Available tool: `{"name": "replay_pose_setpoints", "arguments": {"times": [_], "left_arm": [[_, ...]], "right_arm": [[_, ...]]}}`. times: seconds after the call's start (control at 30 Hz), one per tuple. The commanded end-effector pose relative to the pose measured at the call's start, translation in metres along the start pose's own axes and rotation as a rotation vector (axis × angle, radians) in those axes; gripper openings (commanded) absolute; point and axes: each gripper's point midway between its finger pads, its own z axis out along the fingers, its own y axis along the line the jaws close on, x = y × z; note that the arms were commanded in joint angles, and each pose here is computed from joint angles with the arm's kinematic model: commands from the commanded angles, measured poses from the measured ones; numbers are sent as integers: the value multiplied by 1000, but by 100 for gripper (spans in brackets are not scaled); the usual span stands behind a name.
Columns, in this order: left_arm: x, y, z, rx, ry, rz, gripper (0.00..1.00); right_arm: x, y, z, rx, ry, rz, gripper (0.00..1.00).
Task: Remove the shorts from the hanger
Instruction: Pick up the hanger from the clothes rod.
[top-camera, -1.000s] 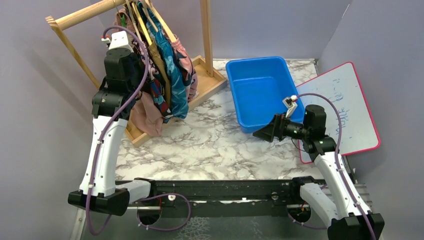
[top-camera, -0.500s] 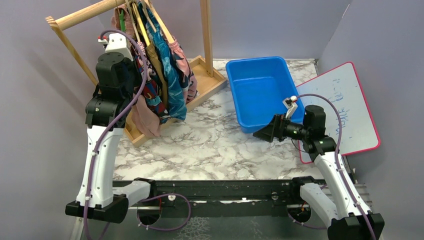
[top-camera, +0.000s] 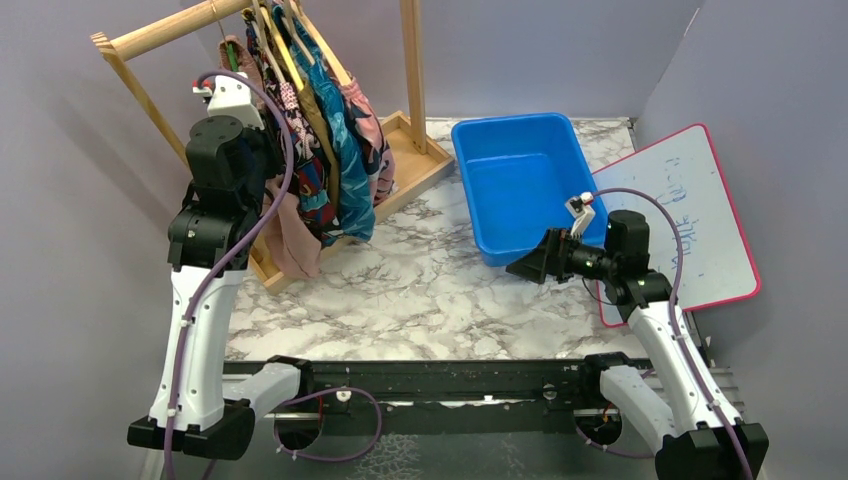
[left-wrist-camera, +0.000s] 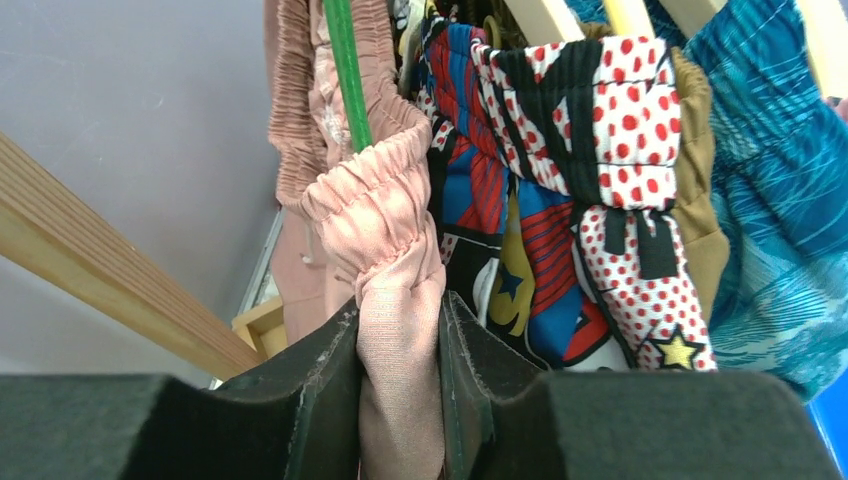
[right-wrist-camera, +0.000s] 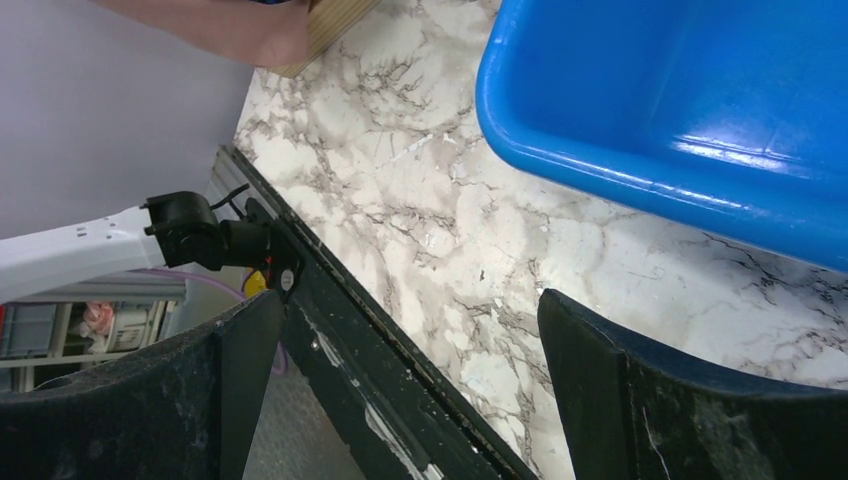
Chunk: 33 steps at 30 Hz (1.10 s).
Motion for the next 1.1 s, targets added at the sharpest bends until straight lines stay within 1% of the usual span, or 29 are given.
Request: {"name": "replay_pose_setpoints", "arguments": {"times": [0.0,0.07,0.17,0.27,0.3,0.43,0.5,0.73,0.8,0.93,1.07], "left_arm": [[12,-1,7,0,27,15,32],[17,0,9,-11,48,20,32],[20,1,11,-21,56,24,24],[18,5,10,-40,56,25,2],[17,6,10,-45,53,24,0],[1,10,6,-64,15,22,0],[-14,13,1,-72,-32,23,0],[-80,11,-30,-15,-293,-7,0],[-85,11,-34,-4,-333,2,0],[-80,7,-36,22,-369,22,0],[-68,9,-39,20,-362,-5,0]], "right_arm": [[2,-11,0,58,2,4,100],[1,-12,0,68,0,4,100],[1,-12,0,64,4,6,100],[1,-13,0,70,3,8,100],[1,-13,0,72,3,8,100],[0,-13,0,73,4,10,100],[1,-13,0,72,5,9,100],[0,-12,1,65,4,8,100],[0,-12,0,64,4,10,100],[1,-13,1,64,3,9,100],[3,-13,1,66,8,15,100]]}}
